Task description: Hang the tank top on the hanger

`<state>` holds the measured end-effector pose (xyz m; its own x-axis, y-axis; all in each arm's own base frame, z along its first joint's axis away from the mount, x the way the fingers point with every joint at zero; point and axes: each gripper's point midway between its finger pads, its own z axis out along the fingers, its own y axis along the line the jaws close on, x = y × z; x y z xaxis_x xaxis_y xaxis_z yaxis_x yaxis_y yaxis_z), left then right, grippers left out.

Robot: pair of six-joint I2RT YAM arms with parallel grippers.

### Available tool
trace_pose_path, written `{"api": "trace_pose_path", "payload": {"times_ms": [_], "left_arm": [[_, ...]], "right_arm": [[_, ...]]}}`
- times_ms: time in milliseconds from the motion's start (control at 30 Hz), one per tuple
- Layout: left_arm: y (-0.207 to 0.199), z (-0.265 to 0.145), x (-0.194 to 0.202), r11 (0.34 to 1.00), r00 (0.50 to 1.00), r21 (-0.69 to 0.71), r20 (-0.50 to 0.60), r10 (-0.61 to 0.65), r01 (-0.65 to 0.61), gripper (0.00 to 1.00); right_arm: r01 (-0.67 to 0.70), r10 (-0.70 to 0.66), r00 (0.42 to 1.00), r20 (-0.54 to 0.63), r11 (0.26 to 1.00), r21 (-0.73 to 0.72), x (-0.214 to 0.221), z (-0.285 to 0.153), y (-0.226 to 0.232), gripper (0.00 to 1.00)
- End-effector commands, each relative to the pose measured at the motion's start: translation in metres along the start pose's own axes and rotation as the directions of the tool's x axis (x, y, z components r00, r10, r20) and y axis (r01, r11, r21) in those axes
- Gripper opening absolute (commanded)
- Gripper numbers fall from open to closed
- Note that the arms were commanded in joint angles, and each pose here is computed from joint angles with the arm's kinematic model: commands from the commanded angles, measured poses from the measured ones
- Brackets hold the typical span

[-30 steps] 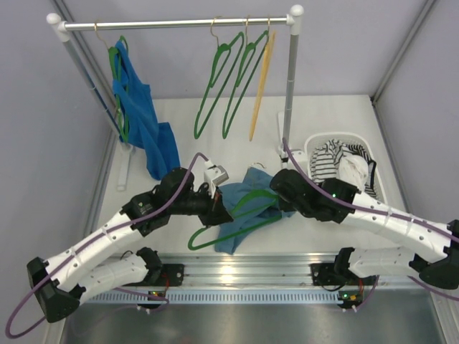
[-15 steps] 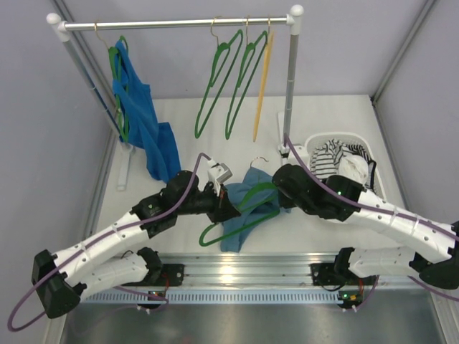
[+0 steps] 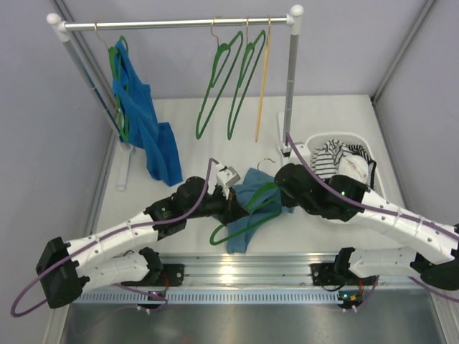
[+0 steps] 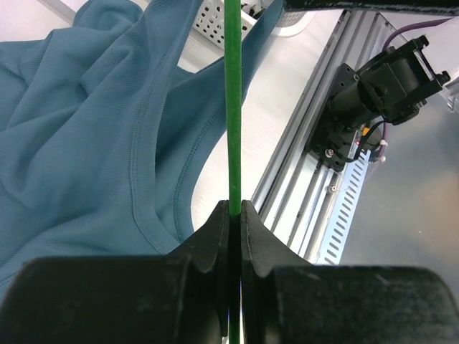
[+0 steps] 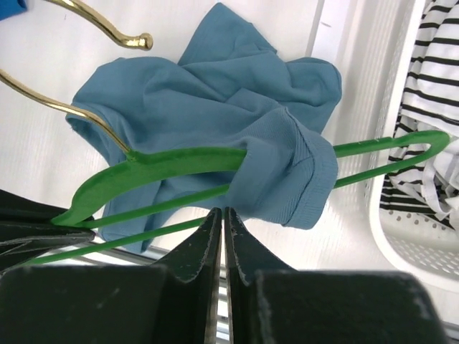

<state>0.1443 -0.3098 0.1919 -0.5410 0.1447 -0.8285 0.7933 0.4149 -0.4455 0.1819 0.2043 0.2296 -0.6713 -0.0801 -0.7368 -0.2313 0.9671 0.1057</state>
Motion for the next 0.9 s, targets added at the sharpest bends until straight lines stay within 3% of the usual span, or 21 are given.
{"api": "trace_pose_path", "payload": {"times_ms": [0, 133, 300, 433, 633, 800, 867], "left_arm": [[-0.005, 0.008, -0.027, 0.999, 0.991, 0.025, 0.132, 0.035, -0.039, 0.0], [0.0, 0.017, -0.014, 0.999, 0.994, 0.033, 0.109, 0.015, -0.019, 0.0], [0.003, 0.024, -0.007, 0.999, 0.995, 0.042, 0.104, -0.005, 0.001, 0.0], [0.004, 0.03, -0.003, 0.999, 0.996, 0.044, 0.085, -0.009, 0.005, 0.0], [0.001, 0.032, -0.001, 0.999, 0.997, 0.053, 0.074, -0.007, 0.003, 0.0], [-0.001, 0.032, 0.001, 0.998, 0.998, 0.057, 0.065, -0.003, -0.001, 0.0], [-0.002, 0.032, 0.003, 0.998, 0.998, 0.056, 0.062, -0.004, 0.0, 0.0]], "right_arm": [[-0.029, 0.027, 0.997, 0.077, 0.999, 0.026, -0.018, -0.011, -0.013, 0.06], [-0.015, 0.018, 0.993, 0.114, 1.0, -0.024, -0.018, -0.008, -0.01, 0.34], [0.036, -0.008, 0.981, 0.192, 0.99, -0.14, -0.033, -0.008, 0.012, 0.5], [0.069, -0.044, 0.976, 0.213, 0.992, -0.108, -0.043, 0.002, 0.019, 0.6], [0.113, -0.098, 0.971, 0.219, 0.992, -0.054, -0.047, 0.025, 0.028, 0.63], [0.111, -0.106, 0.967, 0.231, 0.994, -0.011, -0.047, 0.036, 0.026, 0.59], [0.114, -0.111, 0.967, 0.229, 0.994, 0.0, -0.046, 0.039, 0.026, 0.52]]}}
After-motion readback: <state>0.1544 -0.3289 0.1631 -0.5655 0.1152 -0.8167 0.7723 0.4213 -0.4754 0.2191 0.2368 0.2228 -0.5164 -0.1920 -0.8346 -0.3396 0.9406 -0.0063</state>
